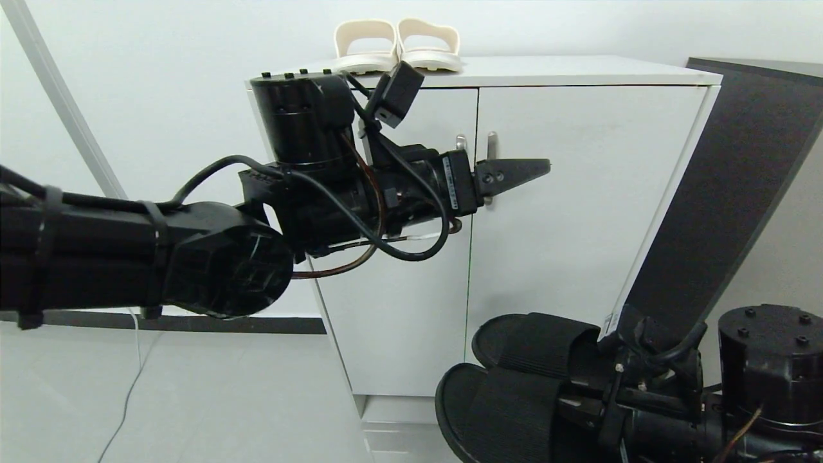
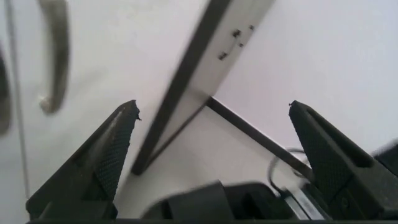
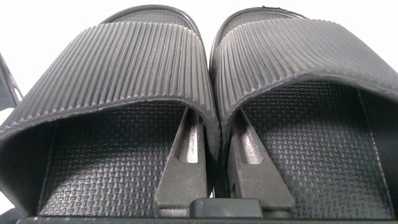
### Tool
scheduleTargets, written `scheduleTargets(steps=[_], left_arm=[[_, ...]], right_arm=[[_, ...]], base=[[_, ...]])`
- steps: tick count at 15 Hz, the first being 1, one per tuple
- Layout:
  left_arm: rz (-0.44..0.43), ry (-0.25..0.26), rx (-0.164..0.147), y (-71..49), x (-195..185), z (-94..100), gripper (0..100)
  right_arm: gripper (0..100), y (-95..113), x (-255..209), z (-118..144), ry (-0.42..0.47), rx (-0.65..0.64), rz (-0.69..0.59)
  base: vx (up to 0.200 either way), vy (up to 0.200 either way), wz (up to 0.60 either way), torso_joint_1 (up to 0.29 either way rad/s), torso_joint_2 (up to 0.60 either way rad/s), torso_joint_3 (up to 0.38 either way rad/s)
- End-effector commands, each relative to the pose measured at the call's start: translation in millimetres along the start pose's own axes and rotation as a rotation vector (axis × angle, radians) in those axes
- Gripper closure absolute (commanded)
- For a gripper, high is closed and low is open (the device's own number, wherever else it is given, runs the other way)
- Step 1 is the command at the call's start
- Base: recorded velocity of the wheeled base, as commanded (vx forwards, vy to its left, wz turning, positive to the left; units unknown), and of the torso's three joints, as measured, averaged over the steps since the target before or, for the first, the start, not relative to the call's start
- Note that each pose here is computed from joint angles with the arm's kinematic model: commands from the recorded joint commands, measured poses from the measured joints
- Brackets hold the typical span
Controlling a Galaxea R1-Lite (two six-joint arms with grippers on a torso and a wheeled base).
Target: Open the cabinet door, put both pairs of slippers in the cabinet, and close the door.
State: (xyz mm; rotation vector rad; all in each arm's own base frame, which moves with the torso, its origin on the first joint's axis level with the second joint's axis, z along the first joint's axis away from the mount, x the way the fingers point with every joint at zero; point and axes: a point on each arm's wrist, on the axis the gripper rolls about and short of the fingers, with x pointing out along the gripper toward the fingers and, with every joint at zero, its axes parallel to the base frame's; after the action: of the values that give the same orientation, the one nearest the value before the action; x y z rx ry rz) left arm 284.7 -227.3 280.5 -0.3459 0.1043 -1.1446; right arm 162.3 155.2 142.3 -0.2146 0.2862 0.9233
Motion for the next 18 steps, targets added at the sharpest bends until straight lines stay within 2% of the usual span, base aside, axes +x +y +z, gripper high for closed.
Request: scheduleTargets(steps=[1,3,9,14,18], left_arm=[[0.041,-0.014,0.001,15.1,17.2,-3.2,0],[0.062,-0.026,0.005,29.2,23.9,-2.2,0],[0.104,-0.046,0.009,50.9,37.4,-4.0,0],[0.104,-0.046,0.008,57.8,47.5,-2.6,0],[0.099,-0.034,0.003,57.8,48.6,-3.4,0]], right_arm=[[100,0.1,0.4,-0.2,0.001,-0.001,0.001],[100,0.1,0.4,-0.2,0.001,-0.001,0.001],[100,0.2,0.2,-1.0,0.004,0.0,0.001],[100,0.3,0.4,-1.9,0.008,0.001,0.003],[100,0.4,0.3,-2.1,0.008,0.001,0.003]], base=[[0.0,0.0,0.0,0.0,0.0,0.0],[0.0,0.0,0.0,0.0,0.0,0.0],[0.0,0.0,0.0,0.0,0.0,0.0],[0.0,0.0,0.0,0.0,0.0,0.0],[0.0,0.0,0.0,0.0,0.0,0.0]])
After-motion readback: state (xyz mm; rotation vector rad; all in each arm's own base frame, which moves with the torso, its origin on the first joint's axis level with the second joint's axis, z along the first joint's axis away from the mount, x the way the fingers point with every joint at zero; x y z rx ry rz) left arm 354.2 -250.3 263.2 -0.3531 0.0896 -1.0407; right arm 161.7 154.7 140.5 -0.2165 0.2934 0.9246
